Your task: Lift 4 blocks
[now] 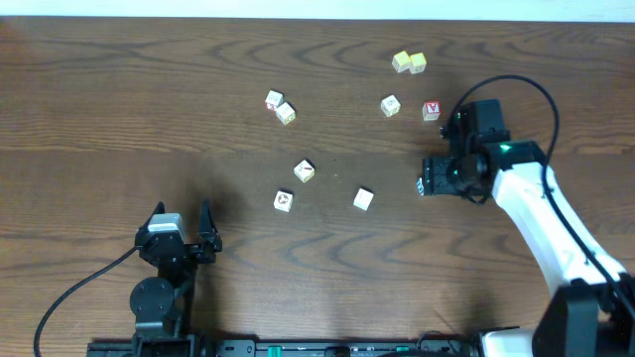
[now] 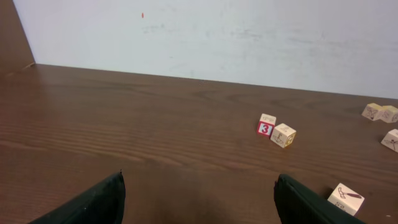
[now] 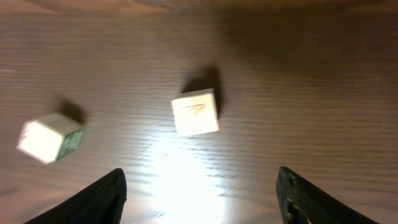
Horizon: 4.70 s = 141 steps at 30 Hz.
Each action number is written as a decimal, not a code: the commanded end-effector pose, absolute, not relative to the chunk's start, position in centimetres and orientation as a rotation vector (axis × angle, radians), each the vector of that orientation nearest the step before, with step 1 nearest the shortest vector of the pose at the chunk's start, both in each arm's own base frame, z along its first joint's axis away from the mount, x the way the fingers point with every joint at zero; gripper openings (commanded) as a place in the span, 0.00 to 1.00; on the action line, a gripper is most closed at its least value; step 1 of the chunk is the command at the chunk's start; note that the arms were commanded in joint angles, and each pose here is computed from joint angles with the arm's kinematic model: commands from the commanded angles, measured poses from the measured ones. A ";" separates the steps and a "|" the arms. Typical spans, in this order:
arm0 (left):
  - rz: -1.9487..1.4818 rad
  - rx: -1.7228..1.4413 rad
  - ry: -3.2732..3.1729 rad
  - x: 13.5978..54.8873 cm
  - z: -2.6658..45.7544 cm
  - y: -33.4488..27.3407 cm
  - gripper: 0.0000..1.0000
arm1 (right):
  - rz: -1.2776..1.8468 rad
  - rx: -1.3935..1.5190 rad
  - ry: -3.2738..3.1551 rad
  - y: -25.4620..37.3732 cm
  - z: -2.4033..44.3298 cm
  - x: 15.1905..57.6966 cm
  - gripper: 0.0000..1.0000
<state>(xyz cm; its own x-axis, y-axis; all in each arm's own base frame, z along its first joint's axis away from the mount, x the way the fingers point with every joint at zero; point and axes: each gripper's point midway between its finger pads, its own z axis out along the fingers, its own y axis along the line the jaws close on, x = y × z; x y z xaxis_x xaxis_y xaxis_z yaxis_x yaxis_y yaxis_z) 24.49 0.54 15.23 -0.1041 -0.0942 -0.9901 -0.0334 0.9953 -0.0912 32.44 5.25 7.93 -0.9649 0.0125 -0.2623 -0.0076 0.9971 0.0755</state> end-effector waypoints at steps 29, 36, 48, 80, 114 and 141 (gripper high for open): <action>-0.039 -0.106 1.722 24.4 13.7 0.8 0.77 | -0.015 -0.007 2.979 5.7 -0.9 34.6 0.73; -0.039 -0.106 1.722 24.4 13.7 0.8 0.77 | 0.213 -0.064 2.999 8.4 -1.0 34.2 0.48; -0.039 -0.106 1.722 24.4 13.7 0.8 0.77 | 0.412 0.043 3.094 10.3 -0.8 31.7 0.21; -0.454 -0.102 1.671 23.8 16.7 -3.9 0.77 | 0.093 -0.061 3.046 13.2 -1.2 31.3 0.27; -0.509 0.070 2.764 26.6 16.4 -15.9 0.77 | 0.564 0.186 3.078 7.8 7.1 35.2 0.99; -0.260 0.501 2.875 29.3 5.3 -29.0 0.80 | 0.516 0.263 3.097 4.3 6.8 34.7 0.99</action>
